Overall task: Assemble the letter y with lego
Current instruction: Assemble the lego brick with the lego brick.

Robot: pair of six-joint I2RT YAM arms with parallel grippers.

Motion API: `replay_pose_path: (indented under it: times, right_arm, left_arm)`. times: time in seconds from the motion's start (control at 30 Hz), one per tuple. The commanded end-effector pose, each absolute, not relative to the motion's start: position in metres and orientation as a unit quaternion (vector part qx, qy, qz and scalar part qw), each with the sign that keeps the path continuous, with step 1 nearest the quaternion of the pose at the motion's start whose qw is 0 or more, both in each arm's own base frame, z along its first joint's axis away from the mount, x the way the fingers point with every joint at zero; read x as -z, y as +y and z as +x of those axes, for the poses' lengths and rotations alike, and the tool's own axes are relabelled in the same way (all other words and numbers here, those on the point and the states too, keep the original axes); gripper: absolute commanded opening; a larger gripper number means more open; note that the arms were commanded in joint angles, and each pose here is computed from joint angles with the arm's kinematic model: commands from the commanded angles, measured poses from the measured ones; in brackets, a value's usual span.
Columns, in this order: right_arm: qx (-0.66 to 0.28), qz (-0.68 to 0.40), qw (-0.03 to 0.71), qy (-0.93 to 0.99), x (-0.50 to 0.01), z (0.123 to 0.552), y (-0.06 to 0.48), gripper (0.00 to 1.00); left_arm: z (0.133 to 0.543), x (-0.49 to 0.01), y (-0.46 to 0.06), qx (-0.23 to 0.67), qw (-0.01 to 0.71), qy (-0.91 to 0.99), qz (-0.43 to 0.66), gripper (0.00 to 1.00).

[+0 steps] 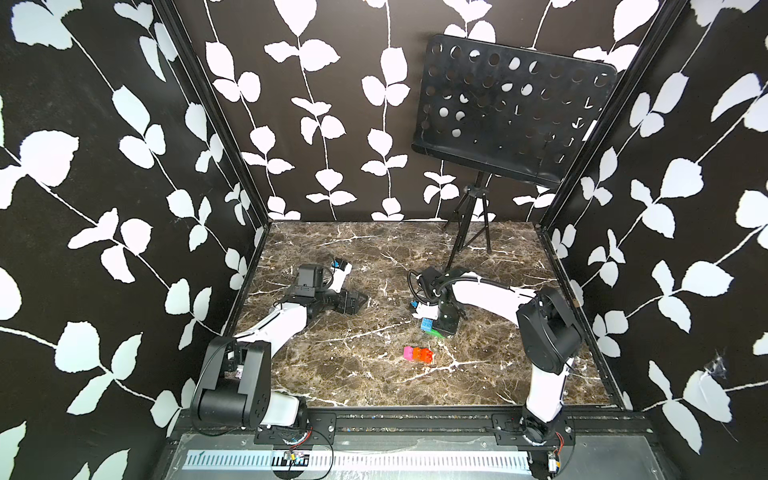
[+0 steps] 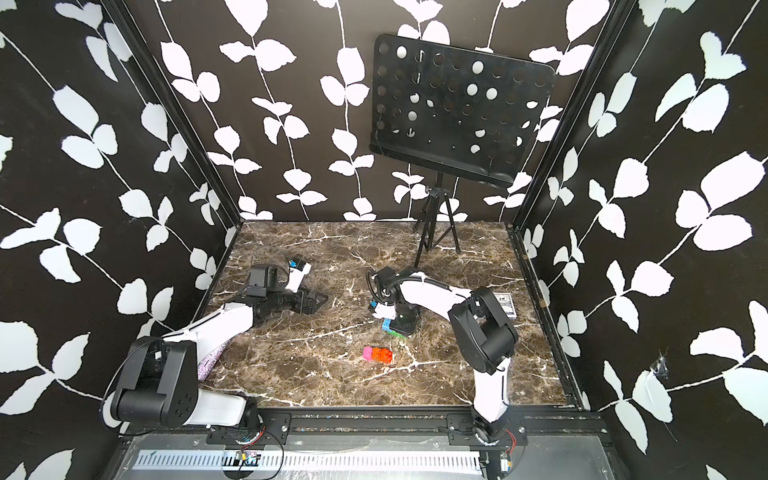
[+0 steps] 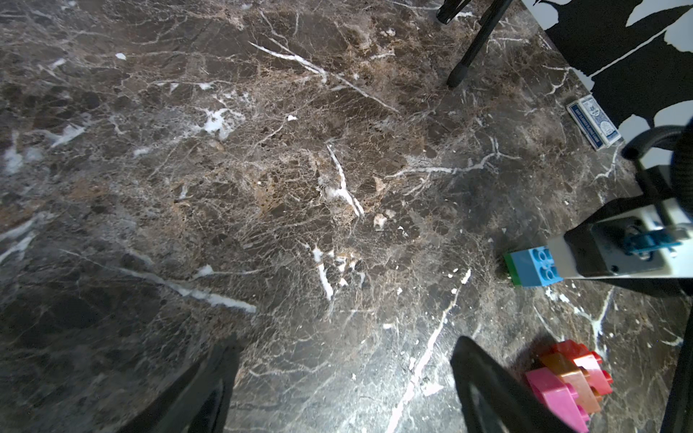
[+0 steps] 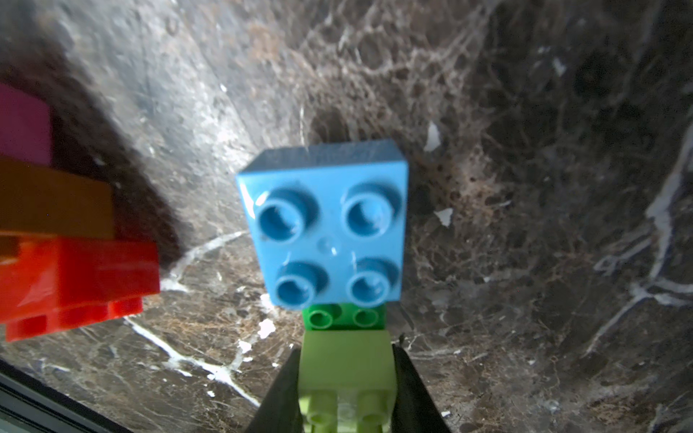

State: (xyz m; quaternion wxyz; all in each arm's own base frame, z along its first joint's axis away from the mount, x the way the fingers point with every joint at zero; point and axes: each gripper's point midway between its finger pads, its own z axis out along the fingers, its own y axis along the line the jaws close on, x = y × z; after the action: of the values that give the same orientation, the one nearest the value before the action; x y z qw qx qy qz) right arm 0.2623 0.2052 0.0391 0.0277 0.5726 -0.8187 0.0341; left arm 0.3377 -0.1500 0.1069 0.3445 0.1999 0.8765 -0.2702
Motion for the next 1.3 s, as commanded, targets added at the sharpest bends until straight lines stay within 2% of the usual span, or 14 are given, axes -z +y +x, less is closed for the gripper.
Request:
replay_pose_path:
  times: [0.0,0.13,0.37,0.47,0.53,0.63,0.67,0.83,0.93,1.13,1.27]
  right_arm:
    - [-0.081,0.570,0.112,-0.810,-0.008,0.247,0.176,0.24]
    - [-0.094,0.558,0.133,-0.814,-0.004,0.243,0.169,0.23]
    - [-0.063,0.521,0.105,-0.845,-0.008,0.251,0.179,0.24]
    - [-0.056,0.516,0.077,-0.851,-0.018,0.258,0.186,0.27]
    - [-0.054,0.507,0.049,-0.859,-0.030,0.267,0.190,0.31]
    - [-0.042,0.486,0.005,-0.873,-0.053,0.277,0.197,0.51]
    - [-0.037,0.479,-0.009,-0.877,-0.061,0.279,0.199,0.55]
    - [-0.014,0.427,-0.077,-0.901,-0.096,0.283,0.203,0.62]
    - [0.028,0.360,-0.117,-0.925,-0.115,0.279,0.212,0.62]
    - [0.212,0.156,-0.170,-0.950,-0.120,0.251,0.250,0.65]
    - [0.266,0.061,-0.168,-0.947,-0.107,0.232,0.262,0.67]
  left_arm:
    - [0.340,-0.118,-0.150,0.271,0.356,0.870,0.208,0.90]
    - [0.340,-0.117,-0.150,0.271,0.355,0.871,0.207,0.90]
    - [0.340,-0.116,-0.151,0.273,0.353,0.871,0.206,0.90]
    - [0.339,-0.116,-0.151,0.276,0.351,0.871,0.203,0.91]
    - [0.339,-0.115,-0.152,0.280,0.350,0.871,0.200,0.90]
    - [0.337,-0.116,-0.157,0.298,0.344,0.869,0.196,0.90]
    - [0.337,-0.116,-0.158,0.300,0.342,0.870,0.192,0.89]
    - [0.333,-0.127,-0.173,0.334,0.316,0.868,0.188,0.86]
    - [0.328,-0.131,-0.178,0.348,0.287,0.874,0.178,0.84]
    - [0.311,-0.110,-0.179,0.369,0.214,0.896,0.123,0.84]
    - [0.302,-0.084,-0.178,0.374,0.199,0.901,0.096,0.84]
